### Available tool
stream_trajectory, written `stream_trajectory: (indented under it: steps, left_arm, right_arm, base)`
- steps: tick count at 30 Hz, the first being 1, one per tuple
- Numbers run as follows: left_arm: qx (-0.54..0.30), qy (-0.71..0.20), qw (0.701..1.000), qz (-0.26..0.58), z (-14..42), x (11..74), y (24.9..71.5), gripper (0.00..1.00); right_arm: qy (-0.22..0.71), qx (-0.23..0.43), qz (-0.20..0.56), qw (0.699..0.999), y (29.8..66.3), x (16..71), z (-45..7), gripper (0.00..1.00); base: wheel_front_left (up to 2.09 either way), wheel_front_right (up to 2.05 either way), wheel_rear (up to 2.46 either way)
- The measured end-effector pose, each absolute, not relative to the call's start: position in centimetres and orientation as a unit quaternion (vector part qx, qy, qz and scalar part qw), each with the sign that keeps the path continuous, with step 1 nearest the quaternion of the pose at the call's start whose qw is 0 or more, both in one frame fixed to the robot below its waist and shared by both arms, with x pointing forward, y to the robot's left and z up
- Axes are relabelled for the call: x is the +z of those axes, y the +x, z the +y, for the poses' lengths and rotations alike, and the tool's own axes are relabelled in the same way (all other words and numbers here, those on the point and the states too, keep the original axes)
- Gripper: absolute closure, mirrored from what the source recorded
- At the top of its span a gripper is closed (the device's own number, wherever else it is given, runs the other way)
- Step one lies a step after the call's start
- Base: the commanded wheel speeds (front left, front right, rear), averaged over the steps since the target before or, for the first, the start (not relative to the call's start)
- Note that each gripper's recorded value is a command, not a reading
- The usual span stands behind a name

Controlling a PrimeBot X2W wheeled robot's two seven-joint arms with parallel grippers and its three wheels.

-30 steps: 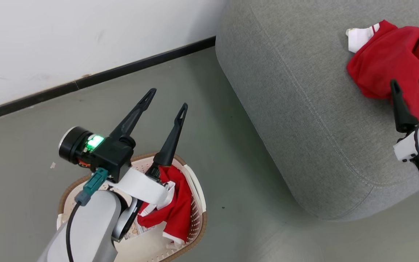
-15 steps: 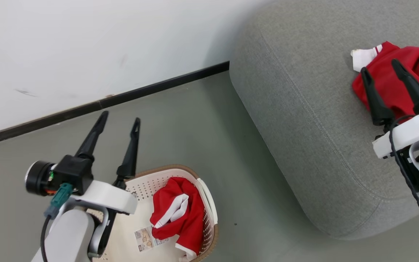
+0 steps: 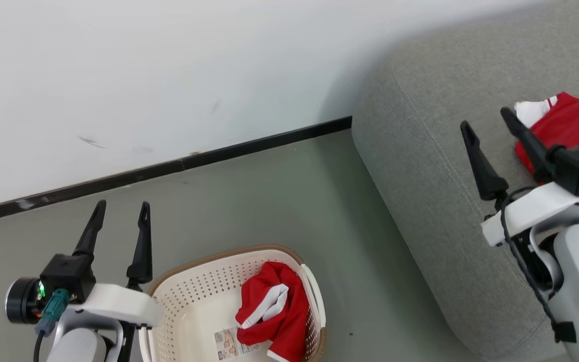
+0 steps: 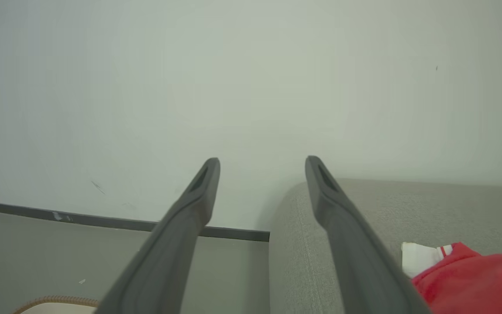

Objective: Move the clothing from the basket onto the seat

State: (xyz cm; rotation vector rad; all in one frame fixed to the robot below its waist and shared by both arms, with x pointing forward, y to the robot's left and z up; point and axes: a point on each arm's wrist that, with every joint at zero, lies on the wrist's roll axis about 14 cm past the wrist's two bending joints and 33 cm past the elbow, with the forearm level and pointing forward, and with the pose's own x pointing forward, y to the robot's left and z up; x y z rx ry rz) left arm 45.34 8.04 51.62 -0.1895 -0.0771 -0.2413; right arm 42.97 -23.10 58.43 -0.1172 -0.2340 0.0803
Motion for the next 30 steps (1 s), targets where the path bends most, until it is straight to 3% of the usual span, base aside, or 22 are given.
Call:
stream_trajectory:
  steps: [30]
  left_arm:
    - [0.024,-0.083,0.995,-0.042,16.1,51.8,38.1,0.0]
  right_arm:
    - [0.025,0.079,-0.075,0.994,37.8,53.5,-15.9,0.0]
  base:
    - [0.0,0.0,0.0]
